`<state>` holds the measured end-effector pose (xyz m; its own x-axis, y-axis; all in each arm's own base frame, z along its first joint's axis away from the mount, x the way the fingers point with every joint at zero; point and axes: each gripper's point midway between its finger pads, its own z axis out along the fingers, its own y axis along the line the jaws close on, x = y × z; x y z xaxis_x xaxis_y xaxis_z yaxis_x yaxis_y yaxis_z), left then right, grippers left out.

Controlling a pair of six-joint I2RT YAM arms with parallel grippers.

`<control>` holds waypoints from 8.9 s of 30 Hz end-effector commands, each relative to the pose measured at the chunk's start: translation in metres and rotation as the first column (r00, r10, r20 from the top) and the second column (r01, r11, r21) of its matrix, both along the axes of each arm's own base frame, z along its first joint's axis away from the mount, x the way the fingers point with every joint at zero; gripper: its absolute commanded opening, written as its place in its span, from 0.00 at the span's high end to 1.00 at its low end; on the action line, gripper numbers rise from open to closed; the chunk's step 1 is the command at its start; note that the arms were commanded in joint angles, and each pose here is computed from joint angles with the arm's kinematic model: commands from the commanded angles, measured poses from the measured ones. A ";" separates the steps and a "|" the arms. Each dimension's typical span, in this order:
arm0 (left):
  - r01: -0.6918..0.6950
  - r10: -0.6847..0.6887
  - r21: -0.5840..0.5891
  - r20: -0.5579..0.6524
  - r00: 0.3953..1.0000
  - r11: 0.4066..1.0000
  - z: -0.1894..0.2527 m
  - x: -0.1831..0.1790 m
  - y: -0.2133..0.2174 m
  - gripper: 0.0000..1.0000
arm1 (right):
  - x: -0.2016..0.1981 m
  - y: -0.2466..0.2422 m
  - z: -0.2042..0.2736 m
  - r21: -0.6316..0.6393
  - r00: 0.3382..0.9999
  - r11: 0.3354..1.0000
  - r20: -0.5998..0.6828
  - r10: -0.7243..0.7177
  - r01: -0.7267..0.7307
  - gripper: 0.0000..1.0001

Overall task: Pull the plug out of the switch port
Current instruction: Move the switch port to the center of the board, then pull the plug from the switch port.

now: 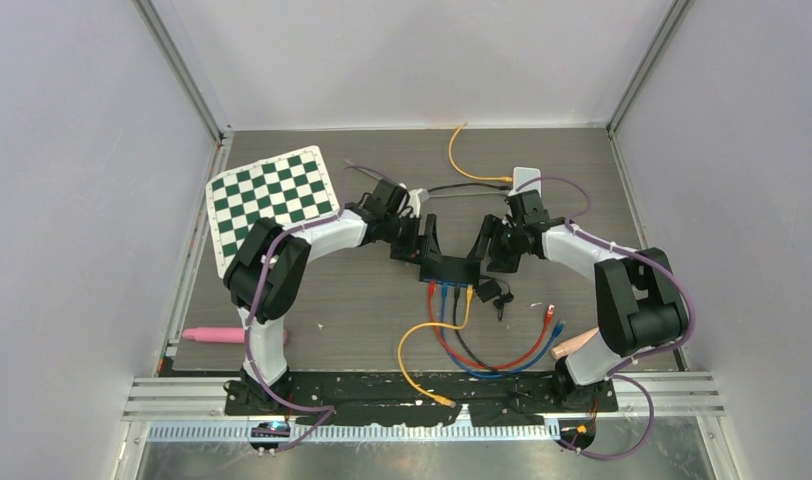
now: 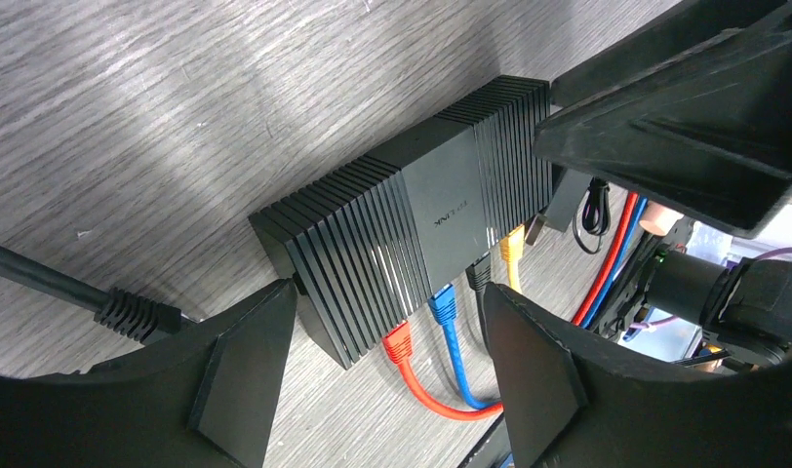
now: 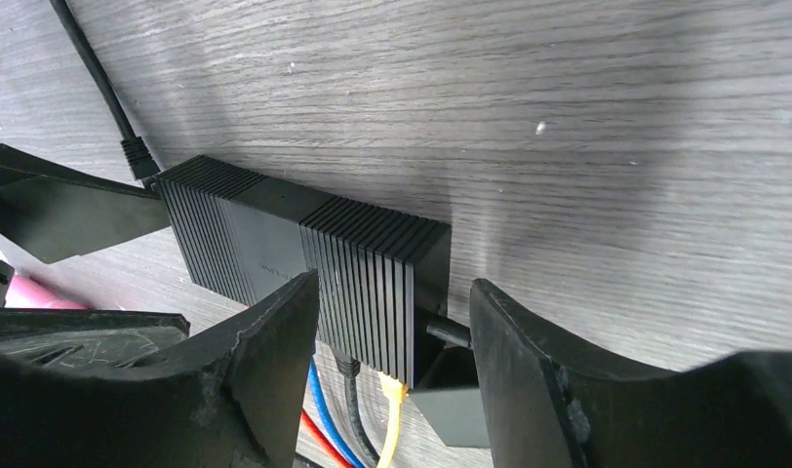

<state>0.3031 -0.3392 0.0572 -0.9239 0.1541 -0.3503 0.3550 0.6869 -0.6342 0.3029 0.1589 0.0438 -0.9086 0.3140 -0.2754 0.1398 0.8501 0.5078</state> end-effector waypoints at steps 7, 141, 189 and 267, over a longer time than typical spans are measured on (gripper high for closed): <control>0.032 -0.032 -0.041 -0.013 0.999 0.999 -0.007 -0.021 -0.014 0.33 | 0.009 0.030 0.005 0.095 0.985 0.981 0.034 0.167 -0.170 0.46; 0.079 -0.197 0.227 0.561 0.804 0.971 0.109 -0.035 0.063 0.00 | -0.059 -0.041 0.023 -0.301 0.986 0.951 0.167 -0.013 0.063 0.38; 0.527 -0.759 0.567 0.589 0.279 0.633 0.056 -0.036 -0.021 0.00 | -0.042 -0.054 0.055 0.125 0.789 0.875 0.388 -0.476 0.467 0.16; 0.542 -0.762 0.536 0.484 0.431 0.647 0.034 -0.015 0.000 0.00 | -0.032 -0.022 -0.007 0.236 0.652 0.620 -0.088 -0.753 0.748 0.33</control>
